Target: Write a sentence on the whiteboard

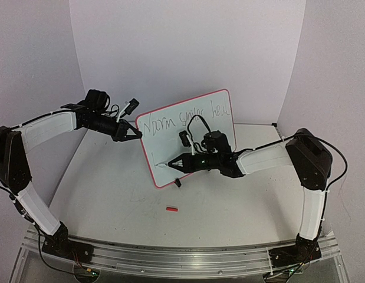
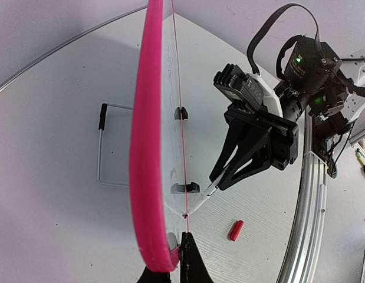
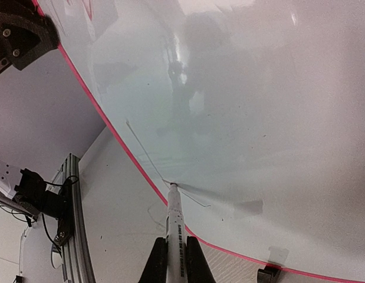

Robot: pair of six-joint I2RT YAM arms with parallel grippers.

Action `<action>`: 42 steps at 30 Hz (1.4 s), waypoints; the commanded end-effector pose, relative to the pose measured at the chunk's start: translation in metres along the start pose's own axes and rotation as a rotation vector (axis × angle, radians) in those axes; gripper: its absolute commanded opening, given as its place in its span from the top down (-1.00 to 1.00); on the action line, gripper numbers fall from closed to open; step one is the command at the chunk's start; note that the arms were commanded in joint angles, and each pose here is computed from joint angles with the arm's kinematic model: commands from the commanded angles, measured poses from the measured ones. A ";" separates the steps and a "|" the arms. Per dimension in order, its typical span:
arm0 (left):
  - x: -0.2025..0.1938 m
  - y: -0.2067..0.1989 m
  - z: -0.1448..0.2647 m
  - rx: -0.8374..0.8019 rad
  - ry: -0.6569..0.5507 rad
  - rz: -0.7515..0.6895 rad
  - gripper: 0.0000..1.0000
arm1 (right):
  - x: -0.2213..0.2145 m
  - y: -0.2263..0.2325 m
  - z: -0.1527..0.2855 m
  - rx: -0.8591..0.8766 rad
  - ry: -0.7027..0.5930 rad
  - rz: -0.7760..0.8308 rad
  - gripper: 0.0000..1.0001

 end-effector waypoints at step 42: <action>-0.012 0.001 -0.005 0.043 0.063 -0.060 1.00 | 0.017 0.006 0.019 0.014 -0.088 0.027 1.00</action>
Point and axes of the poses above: each gripper's point midway between its finger pads, its own z axis back along the fingers, its own y axis along the line the jaws close on, x = y × z, the point moved 6 cm from there along z, back along the fingers, and after that the axes turned 3 degrees about -z, right-handed, at the moved point
